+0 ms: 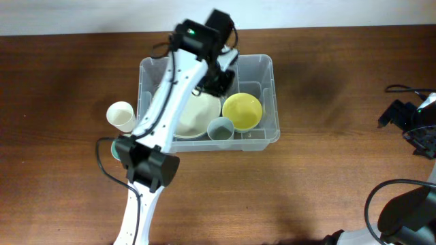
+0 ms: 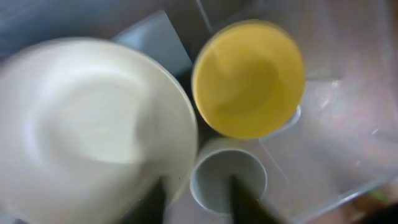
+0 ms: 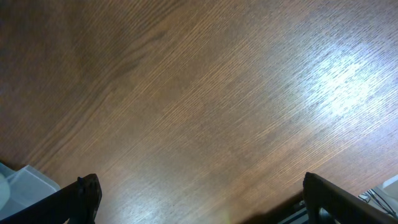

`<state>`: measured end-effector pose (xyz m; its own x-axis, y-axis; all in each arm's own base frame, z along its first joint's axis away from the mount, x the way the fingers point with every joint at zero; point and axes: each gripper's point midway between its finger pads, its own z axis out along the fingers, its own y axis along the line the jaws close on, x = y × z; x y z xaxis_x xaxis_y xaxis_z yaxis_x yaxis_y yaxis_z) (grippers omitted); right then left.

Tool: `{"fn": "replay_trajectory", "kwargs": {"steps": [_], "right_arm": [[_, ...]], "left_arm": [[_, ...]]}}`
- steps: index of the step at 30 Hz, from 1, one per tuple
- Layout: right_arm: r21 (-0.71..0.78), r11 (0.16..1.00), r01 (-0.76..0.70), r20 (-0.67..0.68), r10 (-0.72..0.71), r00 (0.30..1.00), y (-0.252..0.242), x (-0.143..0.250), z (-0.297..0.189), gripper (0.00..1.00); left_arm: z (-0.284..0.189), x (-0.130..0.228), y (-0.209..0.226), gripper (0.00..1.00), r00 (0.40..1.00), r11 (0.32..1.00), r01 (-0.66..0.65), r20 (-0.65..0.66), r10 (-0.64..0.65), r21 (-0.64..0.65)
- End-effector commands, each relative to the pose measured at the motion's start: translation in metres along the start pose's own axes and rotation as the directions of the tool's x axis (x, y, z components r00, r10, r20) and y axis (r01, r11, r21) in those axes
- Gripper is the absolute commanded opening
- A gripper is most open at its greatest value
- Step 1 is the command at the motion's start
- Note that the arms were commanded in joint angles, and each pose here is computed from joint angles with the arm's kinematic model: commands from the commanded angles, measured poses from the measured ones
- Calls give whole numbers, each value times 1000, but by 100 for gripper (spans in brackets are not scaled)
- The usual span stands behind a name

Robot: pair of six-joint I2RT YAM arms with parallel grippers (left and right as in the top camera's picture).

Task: Pack container
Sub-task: 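Move the left gripper to the cream cup and grasp its rim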

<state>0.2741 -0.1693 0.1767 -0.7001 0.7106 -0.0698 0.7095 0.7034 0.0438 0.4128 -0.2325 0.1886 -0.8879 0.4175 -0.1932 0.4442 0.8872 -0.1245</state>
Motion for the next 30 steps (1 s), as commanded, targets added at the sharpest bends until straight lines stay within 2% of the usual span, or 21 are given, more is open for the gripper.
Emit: {"fn": "replay_trajectory", "kwargs": {"steps": [1, 3, 4, 6, 8, 13, 16, 20, 22, 26, 30], "right_arm": [[-1, 1000, 6, 12, -6, 1000, -1, 1, -4, 99], [-1, 1000, 6, 12, -6, 1000, -1, 1, -4, 99], [-1, 1000, 6, 12, -6, 1000, -1, 1, -4, 99], [-1, 1000, 6, 12, -6, 1000, -1, 1, -4, 99], [-1, 1000, 6, 12, -6, 1000, -1, 1, -4, 99], [-1, 1000, 6, 12, -6, 1000, -1, 1, -4, 99], [0, 1000, 6, 12, -6, 1000, -1, 1, -4, 99], [-1, 1000, 6, 12, -6, 1000, -1, 1, -4, 99], [-1, 1000, 6, 12, -6, 1000, -1, 1, -4, 99], [-1, 1000, 6, 12, -6, 1000, -1, 1, -4, 99], [-1, 1000, 6, 12, -6, 1000, -1, 1, -4, 99]], "left_arm": [[-55, -11, 31, 49, 984, 994, 92, 156, -83, -51], [-72, -9, 54, 62, 972, 983, 154, 195, -132, -98], [-80, -7, 66, 74, 963, 975, 188, 216, -160, -118], [-99, -2, 91, 84, 940, 955, 264, 260, -222, -138], [-117, 5, 114, 99, 912, 933, 332, 300, -279, -142], [-160, 36, 179, 99, 807, 839, 527, 389, -445, -135], [-163, 50, 201, 99, 779, 805, 578, 384, -495, -135], [-142, 75, 230, 100, 744, 733, 656, 314, -590, -179], [-129, 94, 249, 99, 700, 658, 713, 280, -657, -242], [-103, 126, 270, 100, 611, 553, 784, 199, -766, -283], [-78, 151, 287, 100, 555, 499, 811, 132, -821, -307]]}}
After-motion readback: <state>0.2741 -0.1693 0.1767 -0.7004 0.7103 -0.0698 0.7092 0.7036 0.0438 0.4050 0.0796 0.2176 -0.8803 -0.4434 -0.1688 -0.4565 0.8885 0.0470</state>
